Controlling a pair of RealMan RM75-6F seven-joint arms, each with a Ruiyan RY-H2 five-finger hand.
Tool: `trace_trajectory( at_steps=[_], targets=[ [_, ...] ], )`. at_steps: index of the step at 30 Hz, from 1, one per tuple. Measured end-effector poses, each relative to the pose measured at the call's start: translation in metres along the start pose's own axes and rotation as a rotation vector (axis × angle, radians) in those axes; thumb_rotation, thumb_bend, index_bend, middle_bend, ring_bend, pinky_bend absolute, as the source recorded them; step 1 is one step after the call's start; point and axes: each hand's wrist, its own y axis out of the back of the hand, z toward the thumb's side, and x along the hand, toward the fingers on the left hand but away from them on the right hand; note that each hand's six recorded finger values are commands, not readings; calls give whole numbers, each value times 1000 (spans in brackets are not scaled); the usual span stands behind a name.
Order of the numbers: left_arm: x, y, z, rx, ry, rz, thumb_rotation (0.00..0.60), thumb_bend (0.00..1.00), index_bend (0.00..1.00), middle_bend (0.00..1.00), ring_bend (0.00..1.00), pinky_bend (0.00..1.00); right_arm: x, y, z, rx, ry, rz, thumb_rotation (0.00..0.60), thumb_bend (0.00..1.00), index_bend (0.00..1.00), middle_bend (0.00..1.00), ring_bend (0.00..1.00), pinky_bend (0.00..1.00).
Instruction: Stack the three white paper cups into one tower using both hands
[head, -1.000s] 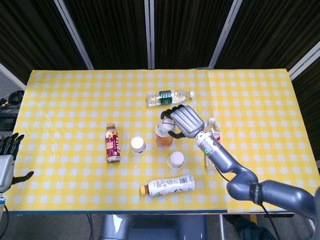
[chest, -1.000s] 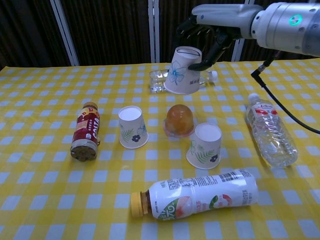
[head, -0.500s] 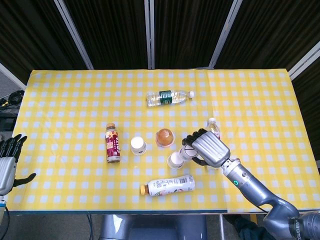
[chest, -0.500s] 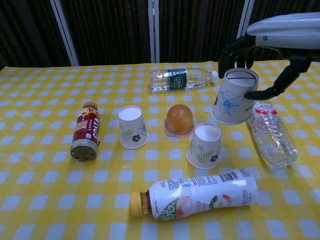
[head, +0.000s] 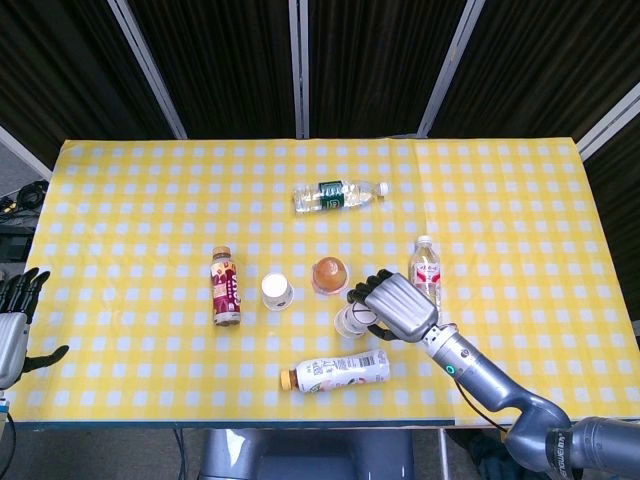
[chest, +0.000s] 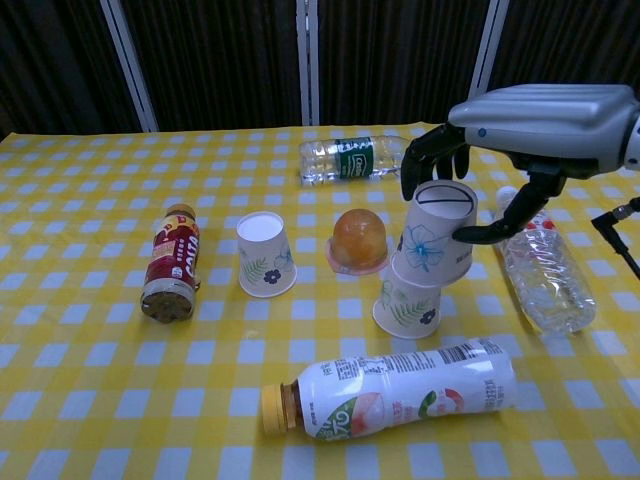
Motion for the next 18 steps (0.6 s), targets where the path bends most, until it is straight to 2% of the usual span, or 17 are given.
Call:
trace_trajectory(
  at_steps=[5, 10, 13, 15, 18],
  targets=[
    [0, 0, 0, 0, 2, -2, 600, 0, 0, 0, 0, 0, -5, -3, 4, -20, 4, -3, 600, 246, 388, 439, 391, 376],
    [0, 0, -1, 0, 1, 0, 600, 0, 0, 0, 0, 0, -6, -1, 2, -6, -2, -14, 600, 239, 326, 336, 328, 375],
    [0, 0, -1, 0, 2, -1, 600, 0, 0, 0, 0, 0, -5, -2, 1, -6, -5, -12, 600, 223, 239, 248, 275, 347],
    [0, 0, -1, 0, 2, -1, 600, 0, 0, 0, 0, 0, -4, -4, 1, -12, -4, -1, 600, 202, 147, 170, 226, 297],
    [0, 0, 0, 1, 1, -1, 600, 0, 0, 0, 0, 0, -3, -4, 2, -22, 0, 13, 600, 182, 84, 122, 201, 267]
  ],
)
